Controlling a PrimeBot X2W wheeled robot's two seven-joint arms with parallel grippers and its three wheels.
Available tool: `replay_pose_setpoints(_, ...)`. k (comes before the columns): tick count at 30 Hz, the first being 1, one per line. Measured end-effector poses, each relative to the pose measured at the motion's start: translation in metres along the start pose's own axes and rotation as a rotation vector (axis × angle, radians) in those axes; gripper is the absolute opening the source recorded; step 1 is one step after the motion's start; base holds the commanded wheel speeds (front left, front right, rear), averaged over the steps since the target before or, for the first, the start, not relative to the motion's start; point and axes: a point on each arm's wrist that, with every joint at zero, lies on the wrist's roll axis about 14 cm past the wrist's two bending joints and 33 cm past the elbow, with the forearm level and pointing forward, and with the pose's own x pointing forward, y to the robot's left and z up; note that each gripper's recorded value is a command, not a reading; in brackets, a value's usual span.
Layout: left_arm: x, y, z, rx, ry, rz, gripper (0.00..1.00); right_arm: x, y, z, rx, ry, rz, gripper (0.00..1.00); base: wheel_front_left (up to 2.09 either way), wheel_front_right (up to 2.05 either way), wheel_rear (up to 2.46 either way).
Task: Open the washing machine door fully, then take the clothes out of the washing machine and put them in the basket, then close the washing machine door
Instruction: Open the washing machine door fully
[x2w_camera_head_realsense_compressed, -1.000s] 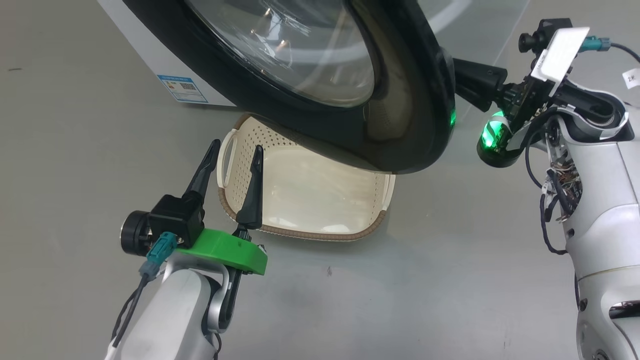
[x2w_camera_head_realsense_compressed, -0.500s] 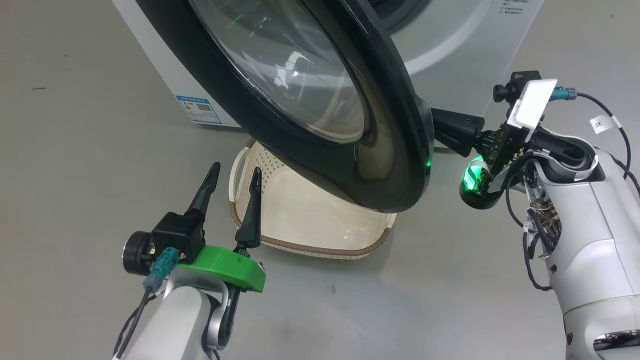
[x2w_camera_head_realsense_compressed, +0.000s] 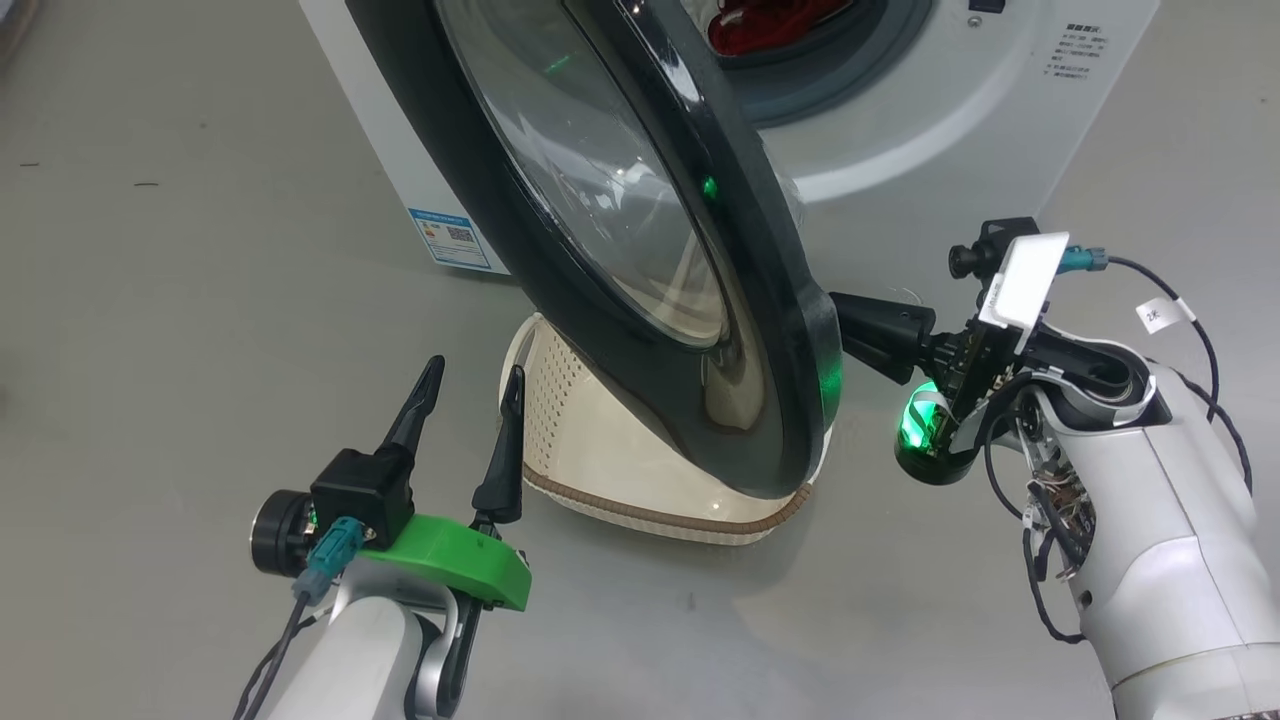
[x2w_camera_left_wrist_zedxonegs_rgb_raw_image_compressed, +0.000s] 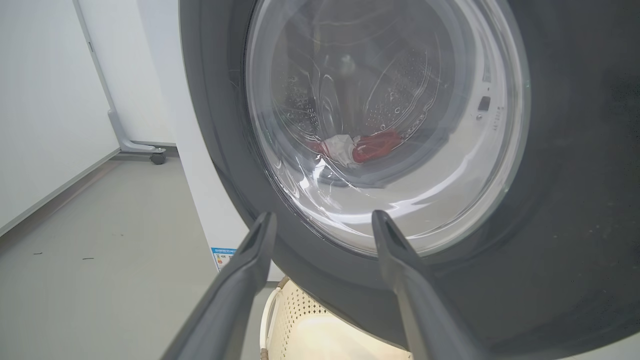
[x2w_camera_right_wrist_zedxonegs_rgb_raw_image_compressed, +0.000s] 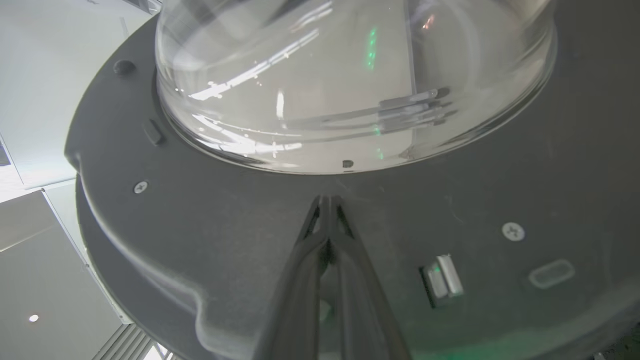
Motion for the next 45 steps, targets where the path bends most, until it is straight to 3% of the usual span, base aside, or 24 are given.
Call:
replay_pose_setpoints(26, -0.035, 0.038, 0.016, -0.001, -0.042, 0.124, 1.00, 0.058, -0.003, -0.089, 0.098, 0.238, 0.056, 0.00, 0.00, 0.00, 0.00)
replay_pose_setpoints(45, -0.044, 0.049, 0.018, -0.014, -0.051, 0.167, 1.00, 0.075, -0.001, -0.110, 0.108, 0.261, 0.063, 0.00, 0.00, 0.00, 0.00)
